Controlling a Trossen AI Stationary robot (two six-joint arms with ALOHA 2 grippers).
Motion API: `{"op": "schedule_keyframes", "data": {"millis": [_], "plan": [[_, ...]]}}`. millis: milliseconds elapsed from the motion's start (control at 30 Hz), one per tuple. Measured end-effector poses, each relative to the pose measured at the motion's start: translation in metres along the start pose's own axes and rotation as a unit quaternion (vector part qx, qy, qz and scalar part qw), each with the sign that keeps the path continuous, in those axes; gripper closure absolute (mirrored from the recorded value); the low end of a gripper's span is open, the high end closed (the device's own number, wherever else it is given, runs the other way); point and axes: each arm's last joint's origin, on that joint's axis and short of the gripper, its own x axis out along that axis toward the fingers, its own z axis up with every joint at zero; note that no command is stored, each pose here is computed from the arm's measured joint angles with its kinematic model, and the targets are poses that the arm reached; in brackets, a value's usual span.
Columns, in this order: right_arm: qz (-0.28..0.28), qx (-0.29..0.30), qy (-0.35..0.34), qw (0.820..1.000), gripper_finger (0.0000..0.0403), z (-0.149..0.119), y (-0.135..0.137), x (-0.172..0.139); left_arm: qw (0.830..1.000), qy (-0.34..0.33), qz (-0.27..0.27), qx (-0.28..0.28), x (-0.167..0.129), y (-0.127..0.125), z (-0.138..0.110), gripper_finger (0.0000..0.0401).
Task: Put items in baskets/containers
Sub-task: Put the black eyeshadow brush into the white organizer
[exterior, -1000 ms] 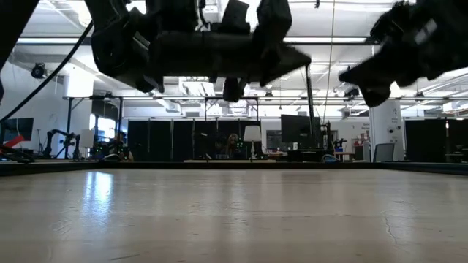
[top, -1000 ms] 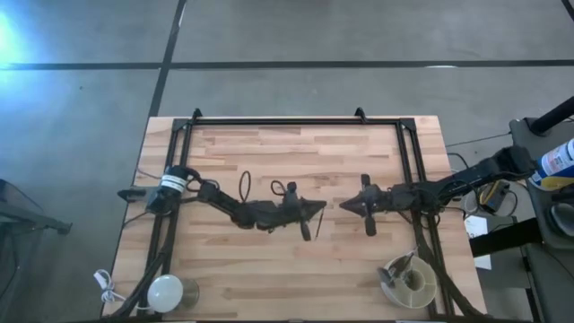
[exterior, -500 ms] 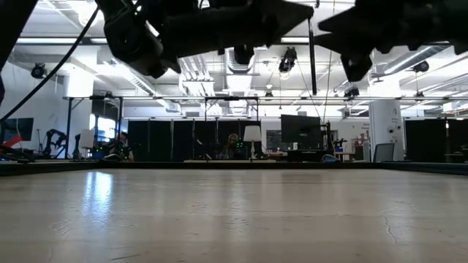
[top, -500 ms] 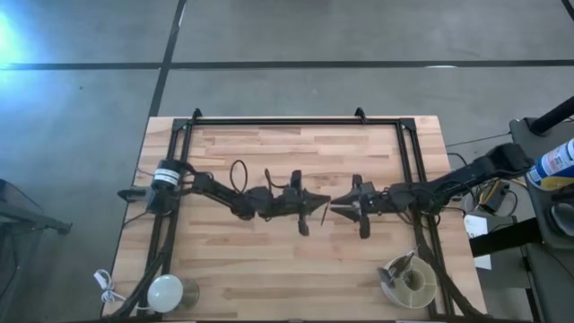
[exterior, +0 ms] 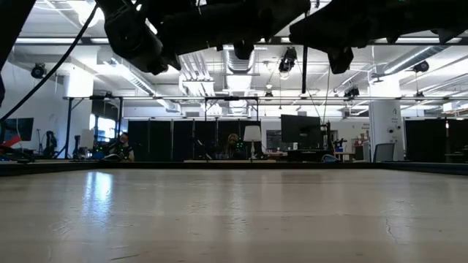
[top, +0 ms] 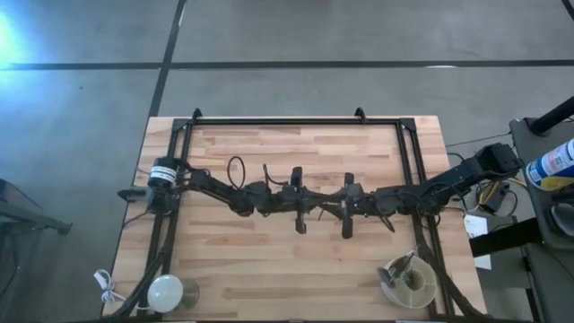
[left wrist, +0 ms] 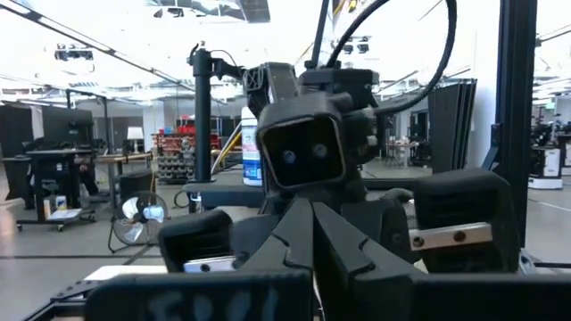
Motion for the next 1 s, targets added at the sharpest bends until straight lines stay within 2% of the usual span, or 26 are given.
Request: {"op": "schedule_keyframes", "data": {"millis": [133, 200, 333, 567, 767, 1000], "plan": [[0.007, -0.009, 0.001, 1.000, 0.0381, -0.001, 0.004, -0.001, 1.000, -0.002, -0.001, -0.016, -0.005, 0.001, 0.008, 0.0401], [0.014, -0.010, -0.004, 1.000, 0.0384, 0.002, 0.006, -0.004, 0.999, -0.001, 0.000, -0.033, -0.009, 0.002, 0.015, 0.0399], [0.034, -0.028, 0.001, 0.999, 0.0386, 0.006, 0.012, -0.015, 0.999, 0.035, 0.009, -0.030, -0.020, 0.009, 0.029, 0.0385], [0.067, -0.038, 0.025, 0.997, 0.0388, 0.017, 0.020, -0.045, 0.998, 0.058, 0.014, -0.029, -0.053, 0.016, 0.038, 0.0357], [0.118, -0.036, 0.047, 0.991, 0.0388, 0.028, 0.032, -0.082, 0.996, 0.083, 0.014, -0.023, -0.075, 0.018, 0.026, 0.0355], [0.139, -0.038, 0.083, 0.986, 0.0389, 0.040, 0.042, -0.138, 0.995, 0.087, 0.015, -0.036, -0.081, 0.018, 0.020, 0.0355]]}}
